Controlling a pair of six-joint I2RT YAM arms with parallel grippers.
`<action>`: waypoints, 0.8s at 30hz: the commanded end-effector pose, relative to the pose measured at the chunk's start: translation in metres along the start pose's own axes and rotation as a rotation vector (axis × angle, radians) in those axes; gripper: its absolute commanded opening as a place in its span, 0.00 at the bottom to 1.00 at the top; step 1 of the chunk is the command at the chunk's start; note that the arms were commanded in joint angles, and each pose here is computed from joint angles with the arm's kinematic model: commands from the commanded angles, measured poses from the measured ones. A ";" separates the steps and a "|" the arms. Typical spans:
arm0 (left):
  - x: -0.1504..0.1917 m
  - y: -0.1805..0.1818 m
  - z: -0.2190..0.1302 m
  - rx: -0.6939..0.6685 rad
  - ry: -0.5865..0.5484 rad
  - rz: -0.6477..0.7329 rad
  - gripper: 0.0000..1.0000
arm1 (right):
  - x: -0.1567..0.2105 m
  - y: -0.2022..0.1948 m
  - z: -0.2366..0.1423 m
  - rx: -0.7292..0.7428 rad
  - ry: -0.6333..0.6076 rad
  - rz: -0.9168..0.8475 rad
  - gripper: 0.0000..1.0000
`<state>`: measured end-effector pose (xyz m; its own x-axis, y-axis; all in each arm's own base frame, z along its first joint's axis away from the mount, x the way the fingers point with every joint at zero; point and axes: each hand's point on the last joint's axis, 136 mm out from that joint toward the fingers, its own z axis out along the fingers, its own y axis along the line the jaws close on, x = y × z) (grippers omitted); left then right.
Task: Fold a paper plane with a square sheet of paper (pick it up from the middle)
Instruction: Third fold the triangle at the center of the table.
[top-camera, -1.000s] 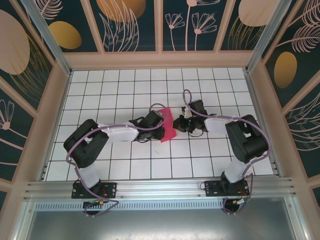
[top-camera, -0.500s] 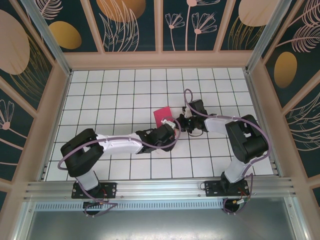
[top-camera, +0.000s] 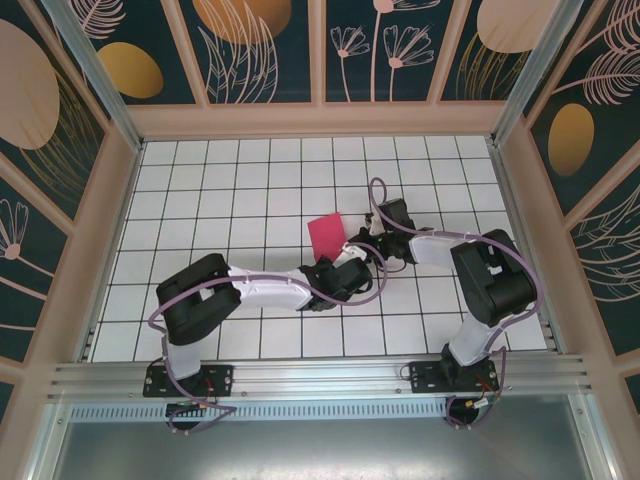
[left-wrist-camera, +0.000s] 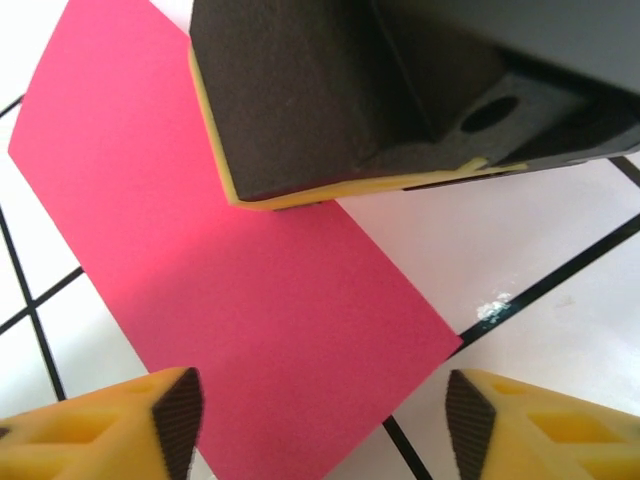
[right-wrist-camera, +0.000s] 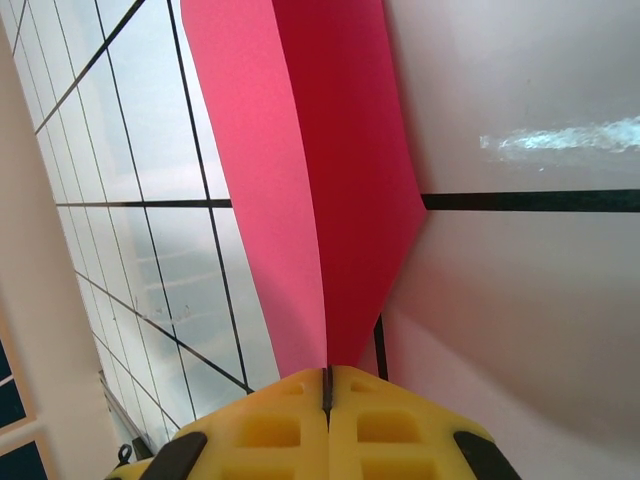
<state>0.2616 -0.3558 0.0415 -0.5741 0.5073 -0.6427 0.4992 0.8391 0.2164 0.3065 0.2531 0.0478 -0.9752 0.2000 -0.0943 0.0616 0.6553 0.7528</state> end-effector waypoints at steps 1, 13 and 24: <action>-0.003 0.008 0.004 -0.064 -0.003 0.027 0.60 | -0.001 0.015 -0.003 -0.039 0.006 -0.023 0.07; -0.008 0.009 0.001 -0.058 -0.026 0.017 0.13 | -0.005 0.017 -0.002 -0.032 0.004 -0.033 0.10; -0.013 0.002 -0.007 0.018 -0.048 -0.033 0.00 | -0.012 0.020 -0.013 -0.035 -0.030 -0.051 0.23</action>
<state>0.2663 -0.3533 0.0448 -0.5560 0.5130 -0.6540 0.4818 0.8400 0.2493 0.3101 0.2535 0.0516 -0.9748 0.1976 -0.1037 0.0528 0.6556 0.7532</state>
